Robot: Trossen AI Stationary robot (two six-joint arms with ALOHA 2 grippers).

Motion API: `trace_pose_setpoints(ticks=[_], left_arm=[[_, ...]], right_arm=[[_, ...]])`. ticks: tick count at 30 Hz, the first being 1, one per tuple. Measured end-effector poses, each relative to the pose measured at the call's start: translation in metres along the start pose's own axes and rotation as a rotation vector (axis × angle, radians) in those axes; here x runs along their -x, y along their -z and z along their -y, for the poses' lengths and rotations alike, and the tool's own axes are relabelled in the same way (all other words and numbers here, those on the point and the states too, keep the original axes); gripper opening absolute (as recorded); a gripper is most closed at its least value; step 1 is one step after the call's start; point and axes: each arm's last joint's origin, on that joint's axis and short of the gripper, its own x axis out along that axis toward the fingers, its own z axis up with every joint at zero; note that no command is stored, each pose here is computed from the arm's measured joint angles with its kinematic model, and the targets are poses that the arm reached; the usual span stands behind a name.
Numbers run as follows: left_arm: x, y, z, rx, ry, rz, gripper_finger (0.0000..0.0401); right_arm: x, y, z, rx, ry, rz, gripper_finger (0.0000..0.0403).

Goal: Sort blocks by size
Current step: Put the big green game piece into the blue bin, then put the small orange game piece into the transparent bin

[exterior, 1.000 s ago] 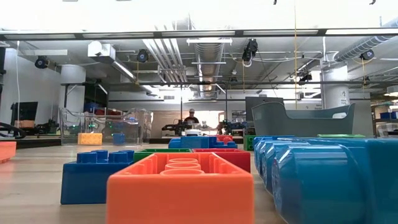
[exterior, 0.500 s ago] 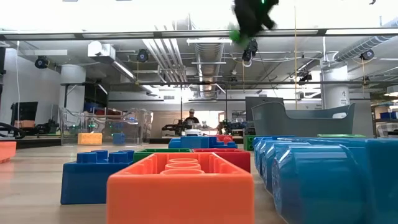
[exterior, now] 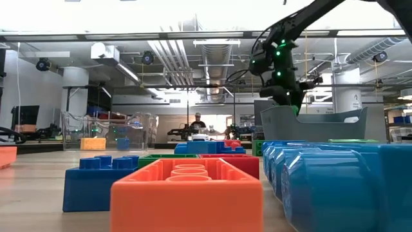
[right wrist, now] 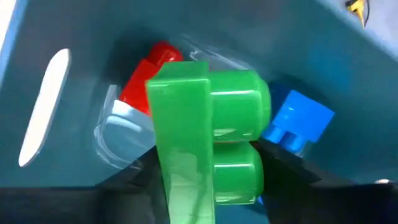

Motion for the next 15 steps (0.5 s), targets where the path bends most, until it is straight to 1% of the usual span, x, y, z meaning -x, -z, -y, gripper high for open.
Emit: trace_pose_setpoints(ticks=[3,5,7,10,12,13,15], left_arm=[[-0.007,0.007,0.004,0.011,-0.004,-0.043,0.0242],[-0.008,0.012,0.006,0.013,-0.002,-0.08,0.0242],[-0.009,0.017,0.009,0.019,-0.004,-0.115,0.0242],[-0.009,0.025,0.011,0.036,-0.01,-0.178,0.0242],[-0.009,0.031,0.013,0.049,-0.007,-0.218,0.0242],[-0.009,0.033,0.015,0.053,-0.001,-0.241,0.0242],[-0.009,0.038,0.019,0.057,-0.002,-0.265,0.0242]], right_arm=[[0.002,0.0,0.0,0.0,-0.003,0.008,0.0256],[0.007,0.001,0.002,-0.006,-0.008,0.03,0.0277],[0.015,0.003,0.004,-0.008,-0.01,0.065,0.0289],[0.032,0.006,0.009,0.012,-0.027,0.153,0.0291],[0.048,0.006,0.009,0.039,-0.115,0.252,0.0285],[0.058,0.005,0.008,0.053,-0.193,0.318,0.028],[0.082,0.004,0.004,0.086,-0.4,0.472,0.0267]])
